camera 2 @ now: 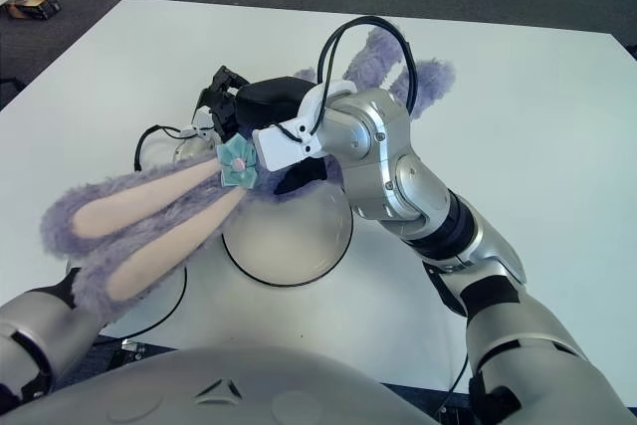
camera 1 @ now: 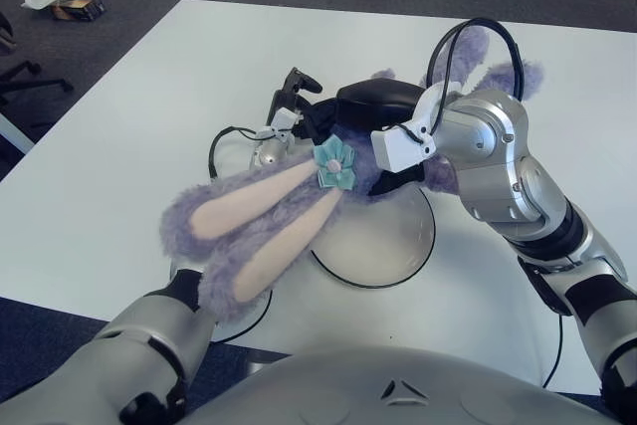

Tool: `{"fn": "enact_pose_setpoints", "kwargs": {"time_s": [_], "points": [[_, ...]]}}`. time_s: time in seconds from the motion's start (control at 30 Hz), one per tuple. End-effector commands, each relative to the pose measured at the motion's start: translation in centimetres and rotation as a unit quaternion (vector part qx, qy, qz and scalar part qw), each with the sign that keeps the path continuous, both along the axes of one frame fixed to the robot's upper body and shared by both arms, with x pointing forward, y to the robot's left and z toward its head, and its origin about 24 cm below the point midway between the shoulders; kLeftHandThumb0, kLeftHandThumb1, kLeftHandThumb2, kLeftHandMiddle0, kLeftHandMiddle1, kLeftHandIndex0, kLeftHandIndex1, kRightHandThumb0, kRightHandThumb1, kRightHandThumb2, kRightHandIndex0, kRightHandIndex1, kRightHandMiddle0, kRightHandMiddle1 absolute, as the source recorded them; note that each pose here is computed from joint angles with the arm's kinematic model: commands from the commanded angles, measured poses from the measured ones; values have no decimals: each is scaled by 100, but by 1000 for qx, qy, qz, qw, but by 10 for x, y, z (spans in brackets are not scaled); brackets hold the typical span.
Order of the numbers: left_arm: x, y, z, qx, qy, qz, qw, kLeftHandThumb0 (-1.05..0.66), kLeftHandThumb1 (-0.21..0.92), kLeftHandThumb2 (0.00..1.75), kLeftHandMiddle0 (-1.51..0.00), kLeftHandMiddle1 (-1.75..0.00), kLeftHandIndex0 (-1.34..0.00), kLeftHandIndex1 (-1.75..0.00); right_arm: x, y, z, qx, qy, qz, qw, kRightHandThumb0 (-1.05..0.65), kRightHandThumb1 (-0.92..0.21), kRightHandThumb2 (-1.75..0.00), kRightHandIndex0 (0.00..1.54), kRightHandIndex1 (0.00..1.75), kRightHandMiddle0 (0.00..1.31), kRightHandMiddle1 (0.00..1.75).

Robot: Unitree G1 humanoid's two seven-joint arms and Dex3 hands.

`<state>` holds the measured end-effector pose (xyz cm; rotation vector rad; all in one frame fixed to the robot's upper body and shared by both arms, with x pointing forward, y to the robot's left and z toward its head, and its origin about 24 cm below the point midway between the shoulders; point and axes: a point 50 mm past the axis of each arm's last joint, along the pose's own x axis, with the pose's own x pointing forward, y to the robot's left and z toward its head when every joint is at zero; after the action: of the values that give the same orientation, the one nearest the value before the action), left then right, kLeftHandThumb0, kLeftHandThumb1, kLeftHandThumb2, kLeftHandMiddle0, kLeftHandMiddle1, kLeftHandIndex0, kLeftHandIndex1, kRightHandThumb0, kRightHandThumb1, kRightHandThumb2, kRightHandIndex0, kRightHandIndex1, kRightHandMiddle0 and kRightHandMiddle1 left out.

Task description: Put the doll into the plate.

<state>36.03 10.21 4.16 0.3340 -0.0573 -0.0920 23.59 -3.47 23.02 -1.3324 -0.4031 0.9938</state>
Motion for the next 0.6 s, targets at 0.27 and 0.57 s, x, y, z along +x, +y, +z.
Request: {"fn": "enact_pose_setpoints", "kwargs": {"time_s": [0.27, 0.57], "points": [[-12, 1, -23, 20, 38, -10, 999, 0, 56, 104, -33, -175, -31, -175, -8, -6, 2, 23, -26, 33, 999, -1, -16, -150, 61, 175, 60, 175], [-12, 1, -22, 7, 43, -10, 999, 0, 56, 104, -33, -175, -31, -175, -11, -9, 0, 24, -74, 56, 995, -1, -21, -145, 58, 175, 57, 175]]}}
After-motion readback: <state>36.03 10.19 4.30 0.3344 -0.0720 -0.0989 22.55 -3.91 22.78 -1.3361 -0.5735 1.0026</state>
